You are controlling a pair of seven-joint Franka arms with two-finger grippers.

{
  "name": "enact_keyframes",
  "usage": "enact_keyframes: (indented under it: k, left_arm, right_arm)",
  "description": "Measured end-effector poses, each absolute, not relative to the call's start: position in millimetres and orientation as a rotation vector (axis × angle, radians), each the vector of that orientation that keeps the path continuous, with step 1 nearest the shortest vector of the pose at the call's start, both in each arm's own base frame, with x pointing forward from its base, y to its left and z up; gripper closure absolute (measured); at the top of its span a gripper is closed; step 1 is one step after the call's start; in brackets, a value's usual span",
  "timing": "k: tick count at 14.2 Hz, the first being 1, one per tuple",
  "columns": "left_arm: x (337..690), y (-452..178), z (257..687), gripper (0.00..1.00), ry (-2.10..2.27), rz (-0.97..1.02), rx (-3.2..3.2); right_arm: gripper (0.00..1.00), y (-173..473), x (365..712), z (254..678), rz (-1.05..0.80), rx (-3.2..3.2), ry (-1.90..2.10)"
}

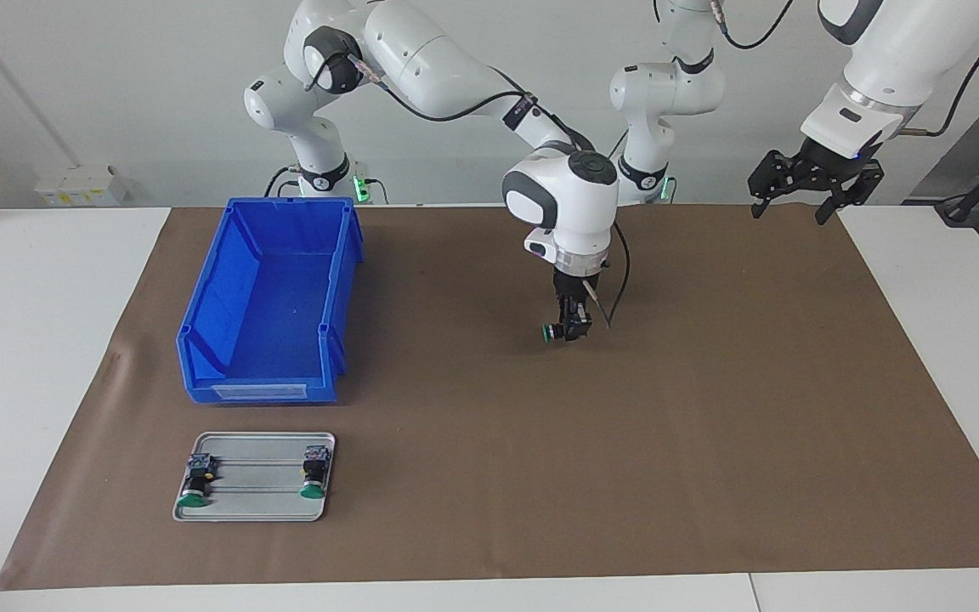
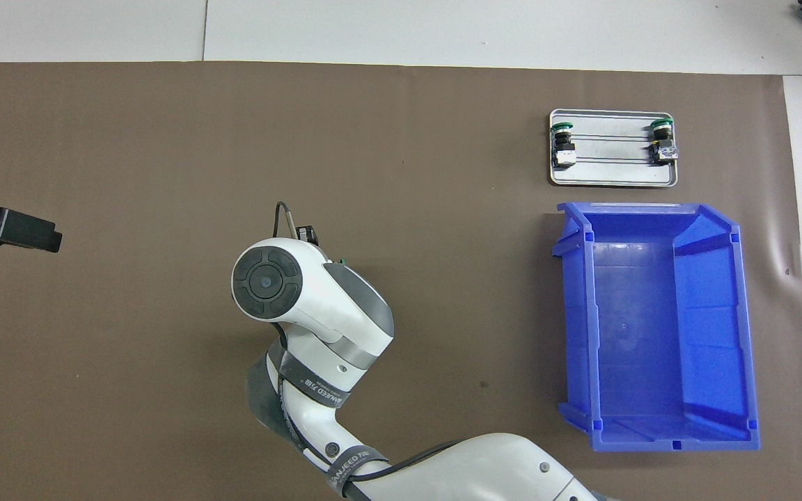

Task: Place and press button with both arms
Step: 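Carry the green button to the table center and release it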

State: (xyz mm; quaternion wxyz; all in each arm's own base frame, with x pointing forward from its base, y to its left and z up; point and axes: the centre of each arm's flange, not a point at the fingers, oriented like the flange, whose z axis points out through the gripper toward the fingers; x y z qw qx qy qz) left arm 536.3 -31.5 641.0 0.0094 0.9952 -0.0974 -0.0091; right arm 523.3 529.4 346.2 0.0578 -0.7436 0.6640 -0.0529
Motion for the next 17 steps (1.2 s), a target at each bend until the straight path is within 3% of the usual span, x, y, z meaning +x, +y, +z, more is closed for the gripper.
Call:
enact_keyframes:
  k: [8, 12, 14, 17]
  left_arm:
    - [536.8, -37.9, 642.0, 0.00, -0.332, -0.013, 3.106]
    - [540.1, -42.7, 644.9, 0.00, -0.488, 0.041, 3.088]
    - [540.4, -46.4, 643.7, 0.00, -0.636, 0.046, 3.061]
    - [541.1, -69.3, 631.6, 0.00, -0.948, 0.074, 2.983]
  right_arm:
    - [0.59, 527.7, 516.1, 310.2, -0.171, -2.218, 1.992]
    - [0.20, 525.9, 516.2, 307.3, -0.227, -2.234, 1.947]
    - [0.00, 518.6, 525.6, 336.1, -0.277, -2.218, 1.902]
    - [0.00, 461.3, 555.7, 426.0, -0.341, -2.289, 1.778]
